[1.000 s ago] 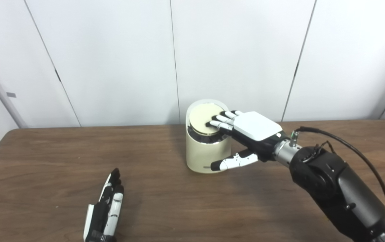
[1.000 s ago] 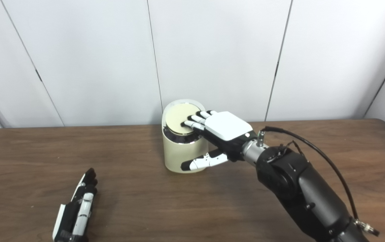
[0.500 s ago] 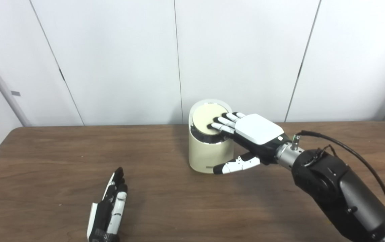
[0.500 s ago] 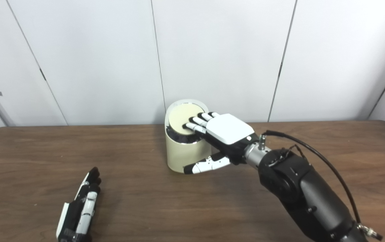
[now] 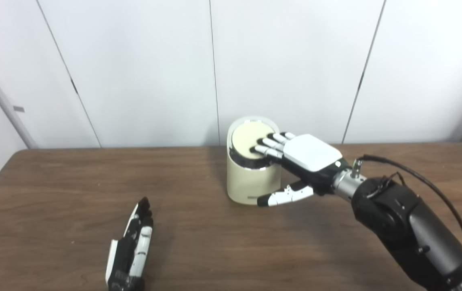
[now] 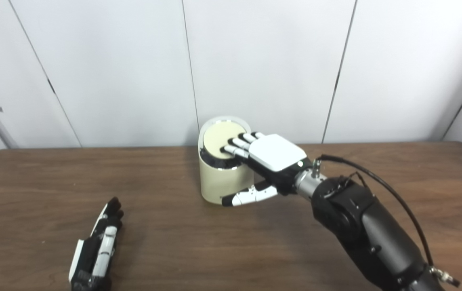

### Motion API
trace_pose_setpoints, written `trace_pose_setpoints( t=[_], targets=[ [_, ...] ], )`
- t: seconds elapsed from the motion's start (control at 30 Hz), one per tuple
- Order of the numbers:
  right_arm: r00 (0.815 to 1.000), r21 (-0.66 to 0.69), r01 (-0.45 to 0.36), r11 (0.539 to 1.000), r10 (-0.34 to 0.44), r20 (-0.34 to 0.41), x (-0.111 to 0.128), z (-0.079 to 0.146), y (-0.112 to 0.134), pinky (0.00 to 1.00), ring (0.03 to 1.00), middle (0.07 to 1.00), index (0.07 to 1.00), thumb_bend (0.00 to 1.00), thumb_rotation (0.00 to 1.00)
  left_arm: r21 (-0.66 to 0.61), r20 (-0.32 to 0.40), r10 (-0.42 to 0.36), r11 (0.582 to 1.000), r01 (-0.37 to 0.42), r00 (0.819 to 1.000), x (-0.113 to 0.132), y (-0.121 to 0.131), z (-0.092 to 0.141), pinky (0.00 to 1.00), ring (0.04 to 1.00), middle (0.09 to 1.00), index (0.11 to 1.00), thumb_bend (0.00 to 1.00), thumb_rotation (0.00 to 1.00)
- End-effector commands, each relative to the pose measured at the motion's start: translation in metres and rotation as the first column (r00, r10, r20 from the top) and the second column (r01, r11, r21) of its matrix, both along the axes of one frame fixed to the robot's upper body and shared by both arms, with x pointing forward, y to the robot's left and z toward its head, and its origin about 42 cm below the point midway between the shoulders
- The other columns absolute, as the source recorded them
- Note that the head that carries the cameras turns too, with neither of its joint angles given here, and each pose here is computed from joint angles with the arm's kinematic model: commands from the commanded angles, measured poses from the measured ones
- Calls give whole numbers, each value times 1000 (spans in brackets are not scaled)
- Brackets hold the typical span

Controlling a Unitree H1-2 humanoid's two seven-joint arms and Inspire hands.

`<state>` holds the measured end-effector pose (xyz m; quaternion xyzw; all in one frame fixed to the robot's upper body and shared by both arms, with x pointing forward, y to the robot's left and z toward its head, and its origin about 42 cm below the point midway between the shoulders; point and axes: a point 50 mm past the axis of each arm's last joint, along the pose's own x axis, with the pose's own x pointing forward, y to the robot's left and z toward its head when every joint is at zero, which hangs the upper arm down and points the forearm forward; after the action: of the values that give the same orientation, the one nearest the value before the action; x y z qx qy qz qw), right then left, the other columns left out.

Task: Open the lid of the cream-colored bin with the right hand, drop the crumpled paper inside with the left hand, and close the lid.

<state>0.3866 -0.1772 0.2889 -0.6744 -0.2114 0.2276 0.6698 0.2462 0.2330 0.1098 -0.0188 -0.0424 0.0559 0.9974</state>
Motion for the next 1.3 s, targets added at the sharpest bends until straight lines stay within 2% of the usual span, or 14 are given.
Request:
trace_pose_setpoints(
  t=[0.0, 0.2, 0.43, 0.63, 0.8, 0.93, 1.27],
  targets=[
    [1000, -11, -5, 1000, 6, 20, 0, 8, -1, 1000, 1000, 963, 904, 606, 1000, -27, -22, -21, 999, 20, 1000, -3, -9, -5, 978, 970, 975, 971, 542, 767],
    [1000, -18, -4, 1000, 4, -17, 3, 0, 0, 1000, 1000, 963, 895, 618, 1000, -34, -24, -25, 999, 24, 999, -3, -9, -5, 992, 981, 979, 969, 540, 763],
    [996, -110, 18, 994, -28, -85, 4, -8, -2, 1000, 1000, 933, 862, 657, 1000, -36, -17, -22, 999, 22, 1000, -5, -10, -3, 990, 969, 969, 965, 553, 754],
    [993, -154, 24, 988, -41, -108, 1, -11, -1, 1000, 1000, 940, 887, 680, 1000, -46, -15, -18, 999, 17, 1000, -7, -10, -2, 979, 969, 971, 964, 540, 754],
    [996, -108, 24, 994, -33, -88, 1, -9, -1, 1000, 1000, 978, 923, 673, 1000, -37, -21, -18, 999, 18, 1000, -8, -10, -2, 983, 973, 973, 964, 537, 768],
    [999, -37, 24, 999, -25, -45, 2, -6, -1, 1000, 1000, 1000, 991, 655, 1000, -35, -24, -19, 999, 19, 1000, -7, -10, -2, 993, 975, 973, 961, 526, 765],
    [999, 54, 41, 998, -42, 27, 0, 4, 0, 1000, 1000, 1000, 1000, 611, 1000, -29, -31, -26, 999, 25, 999, -6, -9, -2, 997, 979, 975, 960, 525, 749]
  ],
)
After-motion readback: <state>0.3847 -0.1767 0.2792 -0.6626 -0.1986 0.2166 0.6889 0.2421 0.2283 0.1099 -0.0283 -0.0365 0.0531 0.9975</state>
